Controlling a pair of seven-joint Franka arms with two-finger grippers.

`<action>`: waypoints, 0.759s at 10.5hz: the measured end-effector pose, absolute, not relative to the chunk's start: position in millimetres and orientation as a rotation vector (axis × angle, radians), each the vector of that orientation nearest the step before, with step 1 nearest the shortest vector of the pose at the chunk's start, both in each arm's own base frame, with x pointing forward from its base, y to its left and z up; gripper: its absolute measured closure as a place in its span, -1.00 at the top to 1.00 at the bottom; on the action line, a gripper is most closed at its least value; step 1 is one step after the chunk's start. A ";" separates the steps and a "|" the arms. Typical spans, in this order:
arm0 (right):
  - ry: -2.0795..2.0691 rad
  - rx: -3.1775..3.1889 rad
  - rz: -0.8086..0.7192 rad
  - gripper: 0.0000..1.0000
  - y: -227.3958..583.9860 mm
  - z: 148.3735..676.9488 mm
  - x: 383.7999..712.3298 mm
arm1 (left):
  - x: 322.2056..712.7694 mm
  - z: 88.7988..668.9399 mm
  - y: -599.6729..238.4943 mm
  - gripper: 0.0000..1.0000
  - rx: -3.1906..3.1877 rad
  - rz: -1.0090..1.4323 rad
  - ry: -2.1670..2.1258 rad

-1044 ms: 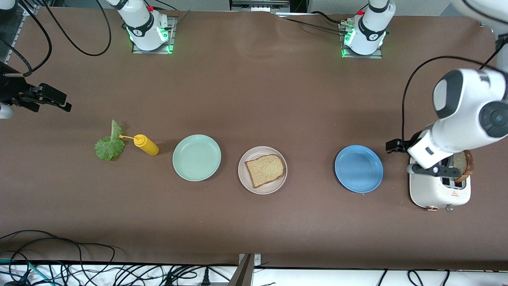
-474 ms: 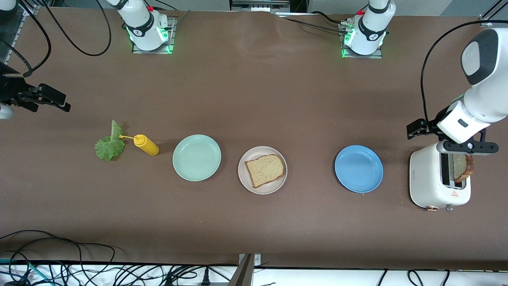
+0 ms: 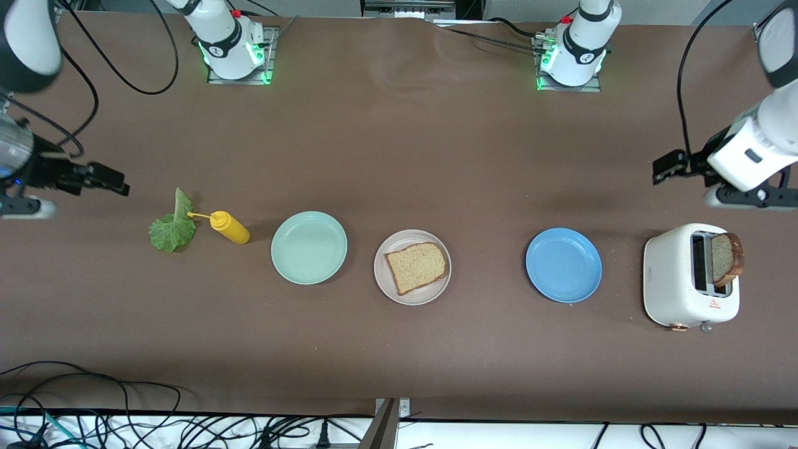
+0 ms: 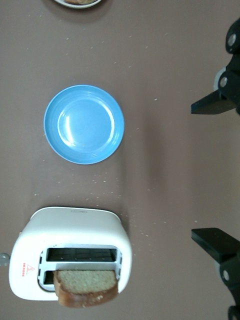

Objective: Make sandwich on beige plate with both arms
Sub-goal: 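Grasp the lettuce leaf with the right gripper while the left gripper rises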

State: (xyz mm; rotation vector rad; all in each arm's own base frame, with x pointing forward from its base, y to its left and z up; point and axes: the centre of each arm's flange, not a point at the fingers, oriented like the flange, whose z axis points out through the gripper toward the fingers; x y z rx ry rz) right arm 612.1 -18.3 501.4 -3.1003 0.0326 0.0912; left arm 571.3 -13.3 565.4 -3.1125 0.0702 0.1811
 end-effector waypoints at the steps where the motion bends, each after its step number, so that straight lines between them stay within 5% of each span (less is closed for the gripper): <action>1: 0.036 -3.104 0.114 1.00 -19.1 472.1 616.6 | 566.9 583.7 -19.8 1.00 -3.112 0.189 0.087; 8: 0.021 -3.188 0.083 1.00 -68.7 292.0 561.2 | 553.5 621.1 -30.2 1.00 -3.106 0.253 0.230</action>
